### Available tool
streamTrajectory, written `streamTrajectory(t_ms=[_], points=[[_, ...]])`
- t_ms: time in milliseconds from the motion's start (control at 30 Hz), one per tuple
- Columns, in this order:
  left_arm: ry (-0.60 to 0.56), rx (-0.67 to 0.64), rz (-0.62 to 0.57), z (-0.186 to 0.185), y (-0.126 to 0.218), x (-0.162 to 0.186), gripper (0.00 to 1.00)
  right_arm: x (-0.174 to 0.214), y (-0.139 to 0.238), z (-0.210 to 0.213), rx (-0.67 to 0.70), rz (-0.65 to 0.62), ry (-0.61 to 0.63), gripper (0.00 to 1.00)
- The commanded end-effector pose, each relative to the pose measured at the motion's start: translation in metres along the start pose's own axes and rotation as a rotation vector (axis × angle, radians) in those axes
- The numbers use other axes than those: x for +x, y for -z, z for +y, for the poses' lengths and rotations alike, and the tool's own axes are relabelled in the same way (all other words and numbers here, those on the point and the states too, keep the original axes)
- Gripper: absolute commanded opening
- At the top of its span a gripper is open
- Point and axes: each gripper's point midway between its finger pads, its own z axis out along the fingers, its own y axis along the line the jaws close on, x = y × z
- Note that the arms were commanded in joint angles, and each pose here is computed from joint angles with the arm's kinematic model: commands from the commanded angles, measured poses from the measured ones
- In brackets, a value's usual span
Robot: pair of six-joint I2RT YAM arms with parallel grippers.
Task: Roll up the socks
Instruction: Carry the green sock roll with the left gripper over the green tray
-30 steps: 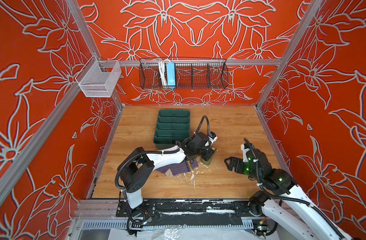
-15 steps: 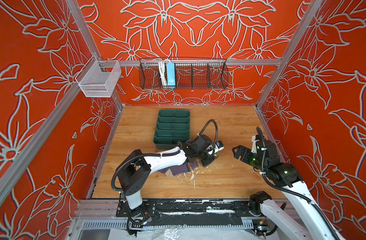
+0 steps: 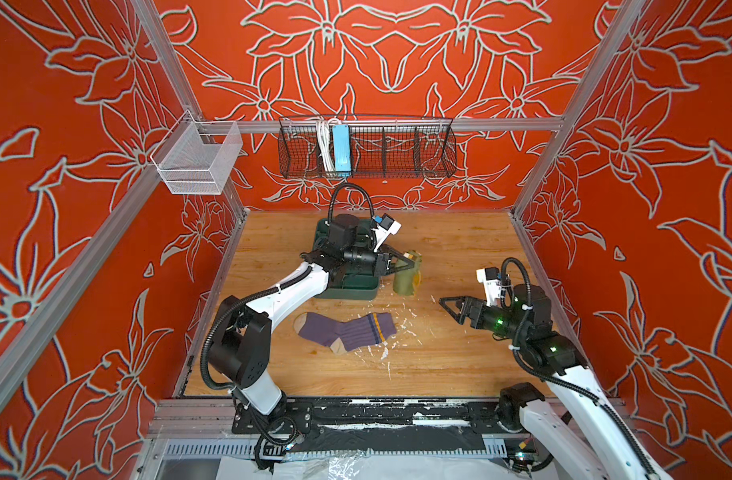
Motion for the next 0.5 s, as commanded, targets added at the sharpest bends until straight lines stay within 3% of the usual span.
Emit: streamTrajectory(t_ms=[0, 133, 300, 467], points=[[-0.006, 0.035, -0.014, -0.017, 0.02, -0.015, 0.0, -0.017, 0.008, 0.046, -0.206, -0.046, 0.123, 0.98], [0.033, -0.255, -0.028, 0.03, 0.057, -0.018, 0.0, -0.01, 0.006, 0.028, -0.117, -0.024, 0.106, 0.98], [0.111, -0.447, -0.114, 0.075, 0.103, -0.03, 0.0, 0.0, 0.001, 0.004, -0.043, -0.019, 0.048, 0.98], [0.353, -0.852, -0.247, 0.145, 0.164, -0.02, 0.0, 0.006, -0.006, -0.014, -0.002, -0.025, -0.007, 0.98]])
